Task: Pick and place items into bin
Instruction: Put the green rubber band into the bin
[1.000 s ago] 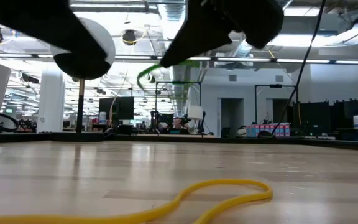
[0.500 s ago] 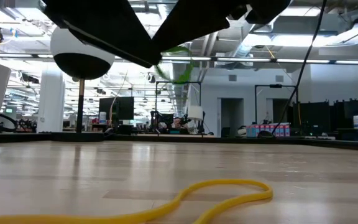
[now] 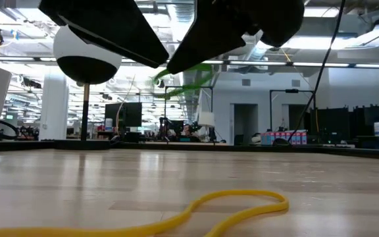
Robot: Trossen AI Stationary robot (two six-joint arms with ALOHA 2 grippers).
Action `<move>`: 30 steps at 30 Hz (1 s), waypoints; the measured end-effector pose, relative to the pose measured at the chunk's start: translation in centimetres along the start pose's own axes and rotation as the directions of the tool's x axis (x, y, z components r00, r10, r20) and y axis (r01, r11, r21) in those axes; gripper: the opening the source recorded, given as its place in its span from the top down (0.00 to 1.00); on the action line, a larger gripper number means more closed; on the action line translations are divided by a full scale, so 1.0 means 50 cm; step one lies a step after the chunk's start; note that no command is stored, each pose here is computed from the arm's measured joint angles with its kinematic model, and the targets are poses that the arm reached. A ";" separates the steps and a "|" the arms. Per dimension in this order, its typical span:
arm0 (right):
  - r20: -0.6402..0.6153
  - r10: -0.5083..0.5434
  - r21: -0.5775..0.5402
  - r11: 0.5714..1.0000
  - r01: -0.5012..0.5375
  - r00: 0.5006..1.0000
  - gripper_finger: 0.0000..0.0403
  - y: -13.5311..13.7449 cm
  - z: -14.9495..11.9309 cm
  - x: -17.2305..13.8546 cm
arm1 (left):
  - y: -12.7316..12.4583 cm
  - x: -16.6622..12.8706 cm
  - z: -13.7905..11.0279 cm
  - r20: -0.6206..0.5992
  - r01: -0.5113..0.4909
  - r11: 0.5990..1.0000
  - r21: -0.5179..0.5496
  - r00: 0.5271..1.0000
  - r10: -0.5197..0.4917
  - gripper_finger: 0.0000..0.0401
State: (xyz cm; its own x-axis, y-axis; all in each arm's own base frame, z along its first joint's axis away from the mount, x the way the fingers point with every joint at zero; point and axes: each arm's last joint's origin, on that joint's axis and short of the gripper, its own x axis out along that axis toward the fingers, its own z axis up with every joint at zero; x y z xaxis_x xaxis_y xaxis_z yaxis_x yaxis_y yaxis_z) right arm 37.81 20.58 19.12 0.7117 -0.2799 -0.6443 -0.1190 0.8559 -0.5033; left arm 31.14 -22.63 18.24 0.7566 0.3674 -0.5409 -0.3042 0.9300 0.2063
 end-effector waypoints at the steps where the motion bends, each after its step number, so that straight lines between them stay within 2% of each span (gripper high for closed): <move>1: 0.004 0.010 0.000 1.000 -0.010 1.000 1.00 0.001 0.001 -0.001 | 0.002 0.002 0.001 -0.001 -0.004 1.000 -0.003 1.000 0.004 0.58; 6: 0.050 0.080 0.015 0.997 -0.081 0.996 1.00 0.007 0.010 -0.002 | 0.011 0.014 0.006 -0.007 -0.018 1.000 -0.013 1.000 0.017 0.58; 12: 0.050 0.081 0.012 0.997 -0.082 0.995 1.00 0.007 0.010 -0.002 | 0.012 0.019 0.006 -0.054 0.041 0.999 -0.012 0.998 -0.042 0.60; 16: 0.050 0.080 0.013 0.997 -0.081 0.996 1.00 0.006 0.010 -0.002 | 0.011 0.019 0.005 -0.065 0.055 0.998 -0.008 0.996 -0.055 0.71; 22: 0.047 0.076 0.039 0.996 -0.078 0.996 0.96 0.006 0.010 -0.001 | 0.012 0.020 0.005 -0.069 0.053 0.999 0.003 0.996 -0.052 0.96; 30: 0.024 0.073 0.028 0.997 -0.074 0.997 0.80 0.005 0.005 -0.001 | 0.015 0.019 -0.003 -0.098 0.044 0.998 0.035 0.994 -0.040 0.99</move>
State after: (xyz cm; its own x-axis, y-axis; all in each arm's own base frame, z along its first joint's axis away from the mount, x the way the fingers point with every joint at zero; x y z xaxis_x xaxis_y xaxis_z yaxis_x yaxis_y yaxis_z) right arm 37.92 20.91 19.15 0.7177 -0.2059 -0.6652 -0.1516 0.8862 -0.4378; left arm 31.57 -21.59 17.77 0.7075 0.3274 -0.6263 -0.2503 0.9449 0.2112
